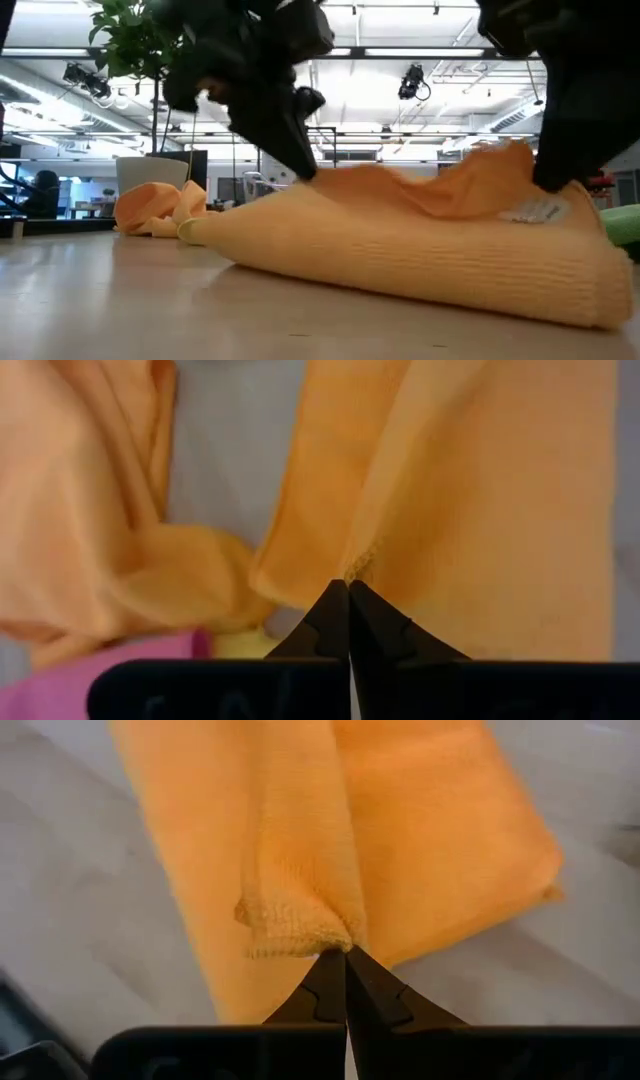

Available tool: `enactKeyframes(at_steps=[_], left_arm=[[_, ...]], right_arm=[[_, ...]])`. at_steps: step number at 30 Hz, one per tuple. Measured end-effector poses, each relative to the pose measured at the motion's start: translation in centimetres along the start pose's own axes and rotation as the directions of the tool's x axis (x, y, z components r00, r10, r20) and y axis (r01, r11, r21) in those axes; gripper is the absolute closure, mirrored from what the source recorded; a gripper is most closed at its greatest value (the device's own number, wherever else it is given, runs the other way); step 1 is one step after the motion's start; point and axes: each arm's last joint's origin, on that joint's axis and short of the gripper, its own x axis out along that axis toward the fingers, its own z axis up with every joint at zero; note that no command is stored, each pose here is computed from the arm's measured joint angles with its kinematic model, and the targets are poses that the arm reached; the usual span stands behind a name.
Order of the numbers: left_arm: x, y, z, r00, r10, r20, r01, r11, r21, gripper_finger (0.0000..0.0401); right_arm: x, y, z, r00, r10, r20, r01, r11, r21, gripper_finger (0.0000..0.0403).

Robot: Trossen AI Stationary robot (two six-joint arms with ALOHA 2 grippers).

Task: Fold microfiber towels
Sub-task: Fold the bottom orange microfiber cloth

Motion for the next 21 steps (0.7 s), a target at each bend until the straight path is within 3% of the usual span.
enactKeyframes(at_steps=[5,12,16,21], left_arm=[[1.7,-0.1,-0.7,0.999,0.008,-0.04,-0.009,1.0,-0.023,0.0397],[1.4,0.9,-0.4,0.994,0.107,-0.017,-0.108,0.993,-0.043,0.0386],[1.4,1.0,-0.3,0.994,0.109,-0.013,-0.109,0.993,-0.044,0.0386],[1.3,1.2,0.6,0.988,0.135,0.079,-0.133,0.991,-0.03,0.0368]], right_arm=[[-0.1,-0.2,0.0,1.0,-0.011,0.001,0.011,1.0,-0.001,0.04],[0.8,-0.5,0.3,0.998,-0.059,0.01,0.059,0.998,0.013,0.04],[0.8,-0.5,0.3,0.998,-0.068,0.013,0.068,0.997,0.046,0.04],[0.5,-0.7,-0.2,0.997,-0.075,0.004,0.074,0.993,0.094,0.04]])
